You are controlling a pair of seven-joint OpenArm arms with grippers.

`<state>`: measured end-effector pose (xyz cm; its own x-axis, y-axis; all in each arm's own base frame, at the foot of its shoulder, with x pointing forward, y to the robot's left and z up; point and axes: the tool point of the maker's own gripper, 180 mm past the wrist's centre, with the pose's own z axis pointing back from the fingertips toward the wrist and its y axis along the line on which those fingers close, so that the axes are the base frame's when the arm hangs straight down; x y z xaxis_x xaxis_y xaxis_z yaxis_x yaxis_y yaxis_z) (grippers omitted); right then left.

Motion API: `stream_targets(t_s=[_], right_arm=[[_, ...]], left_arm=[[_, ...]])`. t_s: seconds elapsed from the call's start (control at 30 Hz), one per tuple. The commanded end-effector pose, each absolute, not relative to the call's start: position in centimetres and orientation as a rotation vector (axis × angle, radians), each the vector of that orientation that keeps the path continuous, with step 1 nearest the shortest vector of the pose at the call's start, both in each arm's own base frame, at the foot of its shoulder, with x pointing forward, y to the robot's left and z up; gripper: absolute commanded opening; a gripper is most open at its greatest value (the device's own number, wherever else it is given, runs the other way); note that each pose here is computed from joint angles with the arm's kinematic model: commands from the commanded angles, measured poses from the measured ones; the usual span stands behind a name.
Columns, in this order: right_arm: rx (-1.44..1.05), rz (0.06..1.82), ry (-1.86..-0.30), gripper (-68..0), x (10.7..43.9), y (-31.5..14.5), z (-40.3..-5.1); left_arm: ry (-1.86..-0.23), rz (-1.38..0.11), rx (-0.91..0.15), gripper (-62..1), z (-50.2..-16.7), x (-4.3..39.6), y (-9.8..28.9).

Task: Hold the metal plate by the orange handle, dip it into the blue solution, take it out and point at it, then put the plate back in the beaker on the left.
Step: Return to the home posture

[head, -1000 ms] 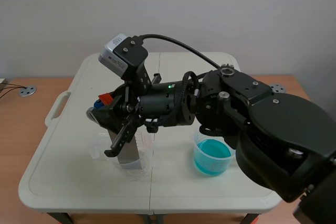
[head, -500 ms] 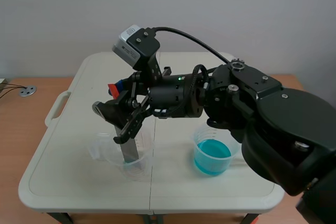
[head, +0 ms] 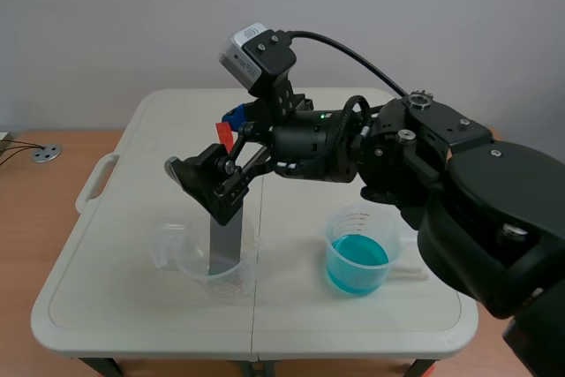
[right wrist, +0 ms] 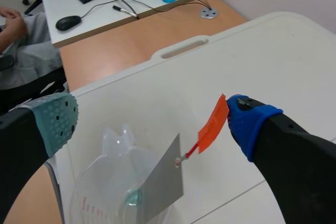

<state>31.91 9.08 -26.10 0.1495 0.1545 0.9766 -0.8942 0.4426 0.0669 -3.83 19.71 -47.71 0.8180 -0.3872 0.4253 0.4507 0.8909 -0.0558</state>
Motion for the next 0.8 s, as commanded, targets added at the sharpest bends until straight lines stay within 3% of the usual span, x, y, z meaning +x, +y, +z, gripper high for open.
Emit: stream_targets(t_s=[0.0, 0.17, 0.5, 0.77], right_arm=[[0.791, 0.854, -1.252, -0.8, 33.3, 8.6, -24.1], [0.758, 0.816, -1.282, -1.1, 34.3, 7.6, -23.6], [0.681, 0.827, -1.379, -1.2, 32.8, 4.9, -21.0], [0.589, 0.792, -1.405, -1.2, 30.9, 1.1, -20.5]], left_arm=[[-0.432, -0.438, -0.169, 1.4, -47.6, -3.6, 19.3], [-0.449, -0.438, -0.167, 1.4, -47.6, -2.9, 19.2], [-0.544, -0.445, -0.145, 1.4, -47.5, 1.3, 19.3], [-0.851, -0.439, -0.031, 1.4, -42.0, 10.6, 20.8]])
